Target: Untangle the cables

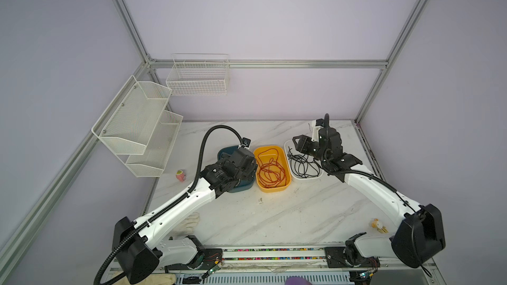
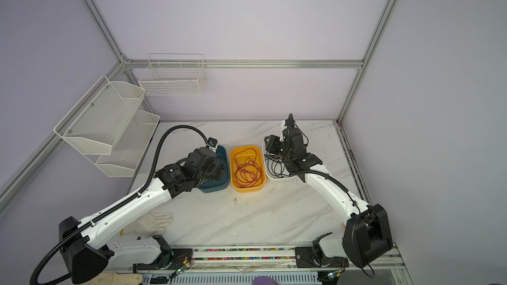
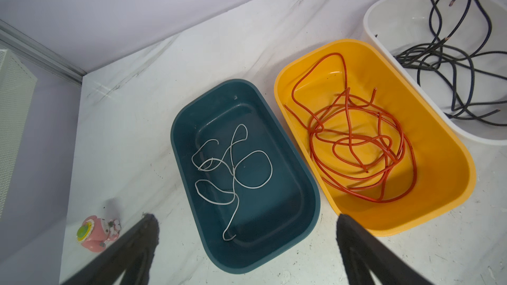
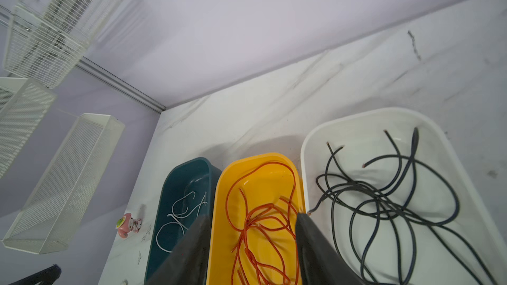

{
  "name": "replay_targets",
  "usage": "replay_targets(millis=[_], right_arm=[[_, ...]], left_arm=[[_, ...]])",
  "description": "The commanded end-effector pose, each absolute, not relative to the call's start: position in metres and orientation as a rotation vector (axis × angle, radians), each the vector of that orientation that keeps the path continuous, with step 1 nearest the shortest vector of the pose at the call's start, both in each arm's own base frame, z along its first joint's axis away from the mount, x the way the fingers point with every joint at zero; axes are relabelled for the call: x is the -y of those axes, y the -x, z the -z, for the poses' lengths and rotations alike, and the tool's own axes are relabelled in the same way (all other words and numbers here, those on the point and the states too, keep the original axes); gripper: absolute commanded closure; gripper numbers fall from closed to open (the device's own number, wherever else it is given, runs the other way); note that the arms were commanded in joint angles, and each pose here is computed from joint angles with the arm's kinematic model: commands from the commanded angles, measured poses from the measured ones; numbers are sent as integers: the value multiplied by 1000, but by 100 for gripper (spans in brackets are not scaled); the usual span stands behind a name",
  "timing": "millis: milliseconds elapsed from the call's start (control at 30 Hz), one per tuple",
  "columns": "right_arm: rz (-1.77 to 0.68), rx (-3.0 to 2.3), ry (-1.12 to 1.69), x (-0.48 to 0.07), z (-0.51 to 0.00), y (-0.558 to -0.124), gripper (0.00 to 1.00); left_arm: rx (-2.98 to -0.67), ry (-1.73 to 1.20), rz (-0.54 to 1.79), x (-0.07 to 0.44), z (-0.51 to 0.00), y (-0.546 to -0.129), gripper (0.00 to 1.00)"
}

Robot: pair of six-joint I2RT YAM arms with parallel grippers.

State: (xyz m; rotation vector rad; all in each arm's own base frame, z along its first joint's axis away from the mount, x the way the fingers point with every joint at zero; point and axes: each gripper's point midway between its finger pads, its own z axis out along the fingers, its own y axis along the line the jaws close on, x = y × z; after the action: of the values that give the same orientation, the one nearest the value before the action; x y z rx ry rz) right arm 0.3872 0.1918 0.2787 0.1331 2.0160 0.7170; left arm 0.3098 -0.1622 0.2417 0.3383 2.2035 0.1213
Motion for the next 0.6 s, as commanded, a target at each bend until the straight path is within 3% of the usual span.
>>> replay_targets(millis=[0, 233, 367, 467, 567], right_arm=[[-588, -1999, -87, -174, -286, -377, 42], [-440, -1844, -88, -138, -321, -357, 30], [-307, -1710, -167, -102, -344, -342, 18], [-181, -1599, -300, -66, -351, -332, 3], [-145, -1520, -367, -51, -346, -327, 2]], left_arm=[[-2110, -247, -103, 146, -259, -305, 0], [-1881, -66, -15, 121, -303, -297, 0], [-1790, 62, 14, 89, -313, -295, 0], [-1747, 202, -27, 48, -306, -298, 0], [-1767, 336, -89, 13, -286, -305, 0]])
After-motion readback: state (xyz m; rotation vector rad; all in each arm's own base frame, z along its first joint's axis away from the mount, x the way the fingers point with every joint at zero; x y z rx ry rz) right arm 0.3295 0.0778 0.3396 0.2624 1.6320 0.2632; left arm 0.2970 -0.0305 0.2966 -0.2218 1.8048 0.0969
